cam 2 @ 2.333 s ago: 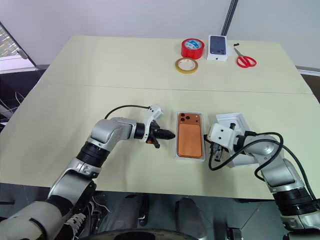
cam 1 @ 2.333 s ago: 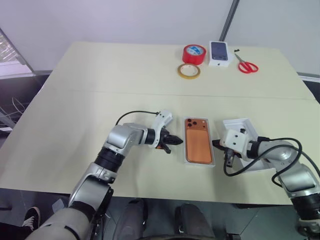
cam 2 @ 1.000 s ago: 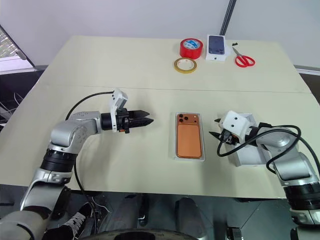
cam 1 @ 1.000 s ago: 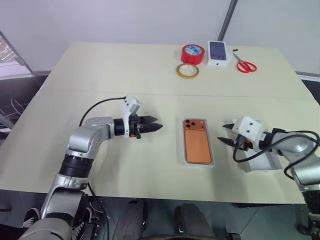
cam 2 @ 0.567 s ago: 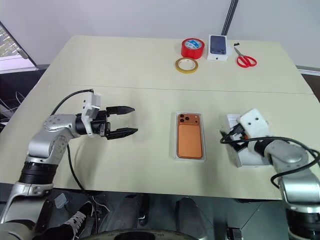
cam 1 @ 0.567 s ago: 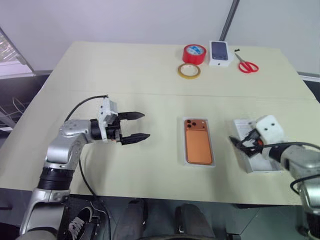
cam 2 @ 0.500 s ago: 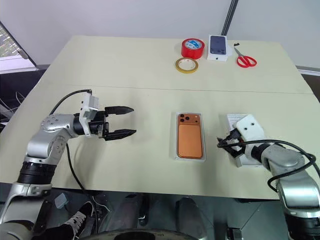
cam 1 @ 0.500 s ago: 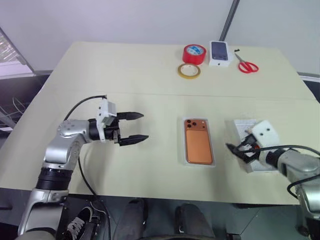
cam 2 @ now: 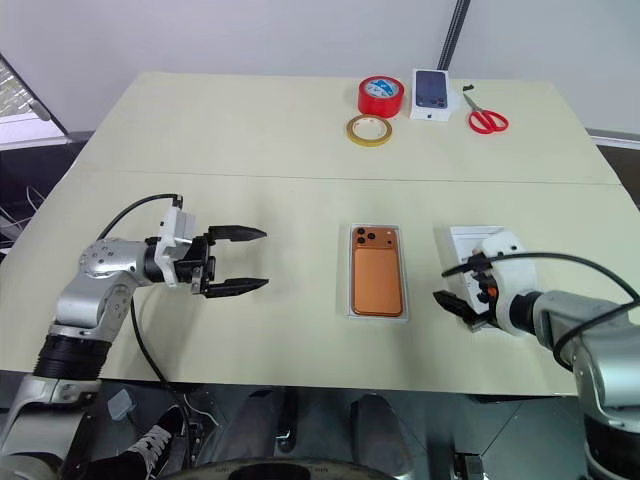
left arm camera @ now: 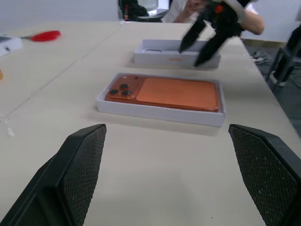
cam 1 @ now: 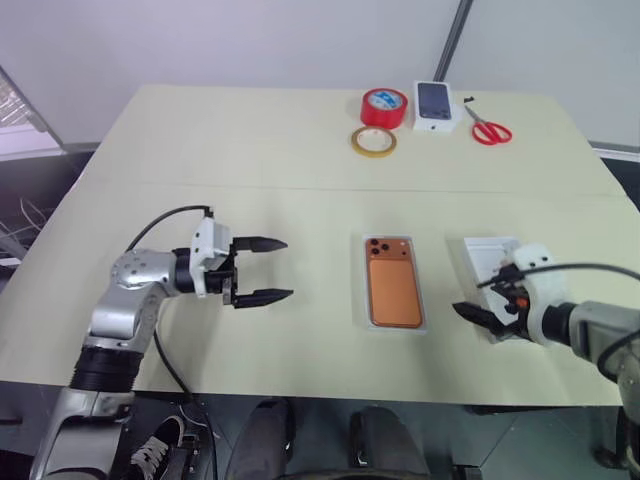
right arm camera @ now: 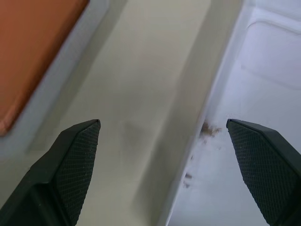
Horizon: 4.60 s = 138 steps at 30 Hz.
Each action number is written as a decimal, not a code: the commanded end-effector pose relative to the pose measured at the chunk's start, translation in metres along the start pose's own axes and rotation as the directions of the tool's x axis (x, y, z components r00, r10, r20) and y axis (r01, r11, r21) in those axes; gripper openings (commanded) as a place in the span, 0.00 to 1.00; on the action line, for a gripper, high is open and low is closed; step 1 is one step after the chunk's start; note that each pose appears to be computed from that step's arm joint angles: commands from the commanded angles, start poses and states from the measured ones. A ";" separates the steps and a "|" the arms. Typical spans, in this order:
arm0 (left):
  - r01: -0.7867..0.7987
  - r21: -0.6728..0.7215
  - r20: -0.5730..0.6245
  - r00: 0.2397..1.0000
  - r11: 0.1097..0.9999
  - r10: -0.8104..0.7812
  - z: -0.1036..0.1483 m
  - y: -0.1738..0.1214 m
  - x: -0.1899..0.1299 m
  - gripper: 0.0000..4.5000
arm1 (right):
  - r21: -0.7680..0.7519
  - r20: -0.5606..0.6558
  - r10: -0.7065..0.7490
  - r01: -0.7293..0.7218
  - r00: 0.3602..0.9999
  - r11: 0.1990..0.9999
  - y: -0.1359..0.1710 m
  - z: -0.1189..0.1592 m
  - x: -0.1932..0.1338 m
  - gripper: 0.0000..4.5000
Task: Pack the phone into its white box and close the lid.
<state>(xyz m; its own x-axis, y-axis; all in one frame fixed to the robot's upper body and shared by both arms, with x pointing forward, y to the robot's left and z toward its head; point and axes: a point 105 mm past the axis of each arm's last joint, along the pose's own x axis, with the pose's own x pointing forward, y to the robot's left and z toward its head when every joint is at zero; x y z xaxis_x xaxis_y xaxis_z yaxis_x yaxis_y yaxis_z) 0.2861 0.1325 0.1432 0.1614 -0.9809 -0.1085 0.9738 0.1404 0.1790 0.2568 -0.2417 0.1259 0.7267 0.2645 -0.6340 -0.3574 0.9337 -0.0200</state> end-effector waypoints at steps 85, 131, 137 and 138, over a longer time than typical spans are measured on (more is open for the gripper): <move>-0.167 -0.118 0.189 0.964 0.979 0.187 0.023 0.001 0.032 0.67 | 0.390 0.552 0.689 -0.876 0.469 0.284 0.170 0.062 -0.011 0.00; -0.034 -0.133 0.137 0.989 0.991 0.052 -0.019 -0.002 0.147 0.00 | 0.052 0.452 0.245 -0.300 0.857 0.953 0.030 0.051 0.033 0.13; -0.039 -0.132 0.121 0.991 0.991 0.055 -0.013 -0.005 0.113 0.00 | -0.104 0.464 0.244 -0.222 0.851 0.970 0.035 0.052 0.045 0.02; -0.031 -0.144 0.119 0.992 0.989 0.049 -0.012 -0.008 0.108 0.00 | -0.129 0.451 0.244 -0.207 0.858 0.970 0.035 0.048 0.048 0.02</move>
<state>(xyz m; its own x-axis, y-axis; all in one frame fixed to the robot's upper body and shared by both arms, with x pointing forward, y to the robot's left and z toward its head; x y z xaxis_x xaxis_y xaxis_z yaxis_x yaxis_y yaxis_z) 0.3029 0.0253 0.1001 0.2104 -0.9769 -0.0381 0.9775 0.2095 0.0255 0.3064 -0.1878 0.1268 0.8045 0.5513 -0.2209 -0.5499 0.8320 0.0737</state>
